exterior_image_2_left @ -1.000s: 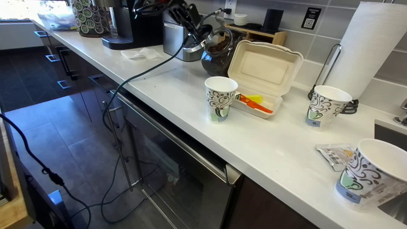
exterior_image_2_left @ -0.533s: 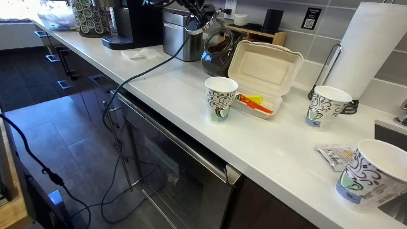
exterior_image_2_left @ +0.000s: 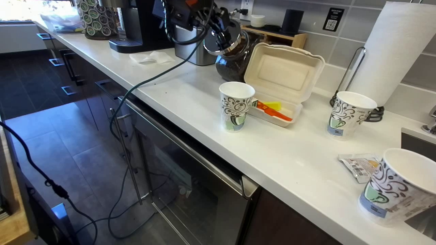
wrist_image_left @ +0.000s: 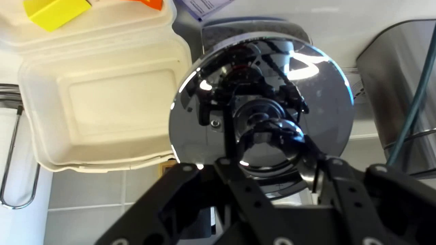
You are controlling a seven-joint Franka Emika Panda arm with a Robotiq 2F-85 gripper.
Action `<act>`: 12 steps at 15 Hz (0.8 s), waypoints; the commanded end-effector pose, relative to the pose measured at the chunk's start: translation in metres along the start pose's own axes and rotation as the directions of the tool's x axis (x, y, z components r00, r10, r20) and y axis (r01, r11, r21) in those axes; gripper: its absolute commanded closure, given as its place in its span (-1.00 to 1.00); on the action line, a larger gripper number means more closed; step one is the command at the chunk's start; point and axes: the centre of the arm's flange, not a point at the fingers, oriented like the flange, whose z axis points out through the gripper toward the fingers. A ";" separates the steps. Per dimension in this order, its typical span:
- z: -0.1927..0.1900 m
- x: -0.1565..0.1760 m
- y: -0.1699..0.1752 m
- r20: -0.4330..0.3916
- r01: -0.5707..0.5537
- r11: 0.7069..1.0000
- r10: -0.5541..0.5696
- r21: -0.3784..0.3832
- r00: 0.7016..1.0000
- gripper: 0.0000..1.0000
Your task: Put the silver lid on the glass container.
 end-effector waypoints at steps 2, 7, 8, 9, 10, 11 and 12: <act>0.008 -0.010 0.003 0.011 -0.001 1.000 0.001 0.008 1.000 0.07; 0.024 -0.004 0.005 -0.024 0.004 1.000 -0.003 0.005 1.000 0.57; 0.025 0.002 0.006 -0.030 0.011 1.000 -0.011 0.005 1.000 0.57; 0.026 0.008 0.007 -0.033 0.010 1.000 -0.009 0.006 0.999 0.57; 0.028 0.012 0.008 -0.036 0.009 1.000 -0.008 0.012 0.999 0.57; 0.030 0.015 0.008 -0.038 0.011 1.000 -0.010 0.011 0.999 0.57; 0.034 0.018 0.008 -0.040 0.013 1.000 -0.012 0.014 0.999 0.57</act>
